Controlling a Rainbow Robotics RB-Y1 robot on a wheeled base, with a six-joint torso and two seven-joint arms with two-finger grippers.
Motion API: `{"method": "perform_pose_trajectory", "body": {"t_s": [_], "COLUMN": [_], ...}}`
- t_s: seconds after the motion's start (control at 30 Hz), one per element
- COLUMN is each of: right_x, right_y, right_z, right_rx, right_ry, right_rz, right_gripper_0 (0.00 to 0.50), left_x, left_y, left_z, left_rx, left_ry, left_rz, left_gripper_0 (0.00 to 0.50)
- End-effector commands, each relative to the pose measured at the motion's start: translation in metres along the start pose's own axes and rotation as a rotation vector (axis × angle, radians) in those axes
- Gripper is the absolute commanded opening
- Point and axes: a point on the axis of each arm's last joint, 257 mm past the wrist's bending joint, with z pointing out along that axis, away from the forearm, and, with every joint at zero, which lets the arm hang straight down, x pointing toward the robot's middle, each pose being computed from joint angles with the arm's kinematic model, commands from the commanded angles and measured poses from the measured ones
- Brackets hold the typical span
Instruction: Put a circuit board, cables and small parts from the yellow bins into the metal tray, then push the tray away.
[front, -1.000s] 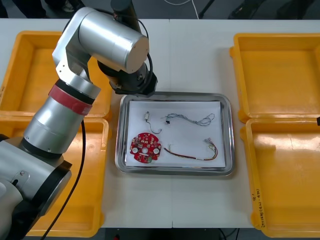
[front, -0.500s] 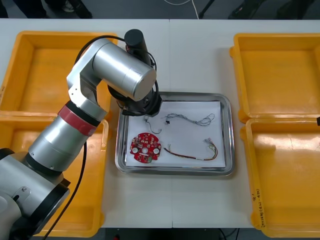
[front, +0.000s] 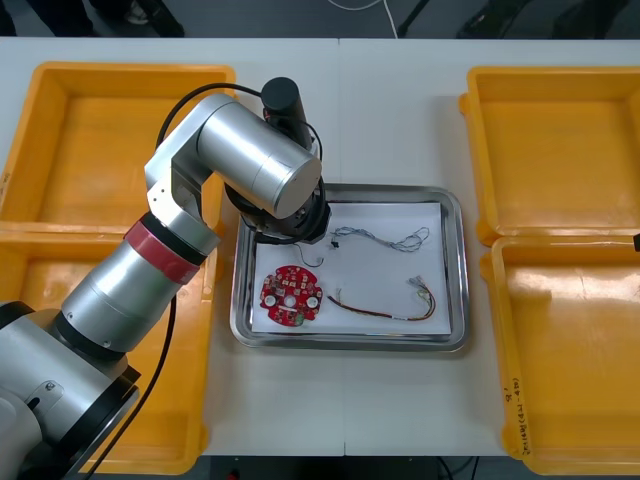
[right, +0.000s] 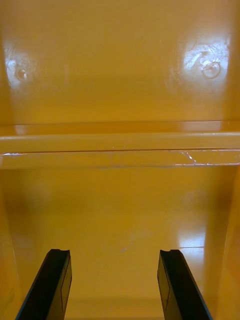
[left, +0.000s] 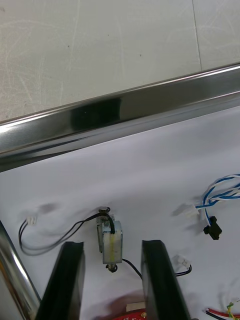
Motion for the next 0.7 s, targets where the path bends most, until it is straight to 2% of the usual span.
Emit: {"method": "perform_pose_trajectory", "body": {"t_s": [0.03, 0.43, 0.7], "right_x": [-0.010, -0.010, -0.010], "right_y": [-0.012, -0.012, -0.012], "right_z": [-0.018, -0.018, -0.018], "right_rx": [0.038, 0.038, 0.038], "right_ry": [-0.040, -0.040, -0.040], "right_rz": [-0.046, -0.046, -0.046], "right_gripper_0": [0.500, 0.500, 0.500], "left_x": [-0.002, -0.001, -0.013], "left_y": [-0.021, -0.019, -0.016], "left_z": [-0.005, -0.005, -0.012], "left_rx": [0.041, 0.049, 0.059], "left_ry": [-0.026, -0.023, -0.046], "left_rz": [-0.061, -0.069, -0.072], "left_gripper_0": [0.500, 0.500, 0.500]}}
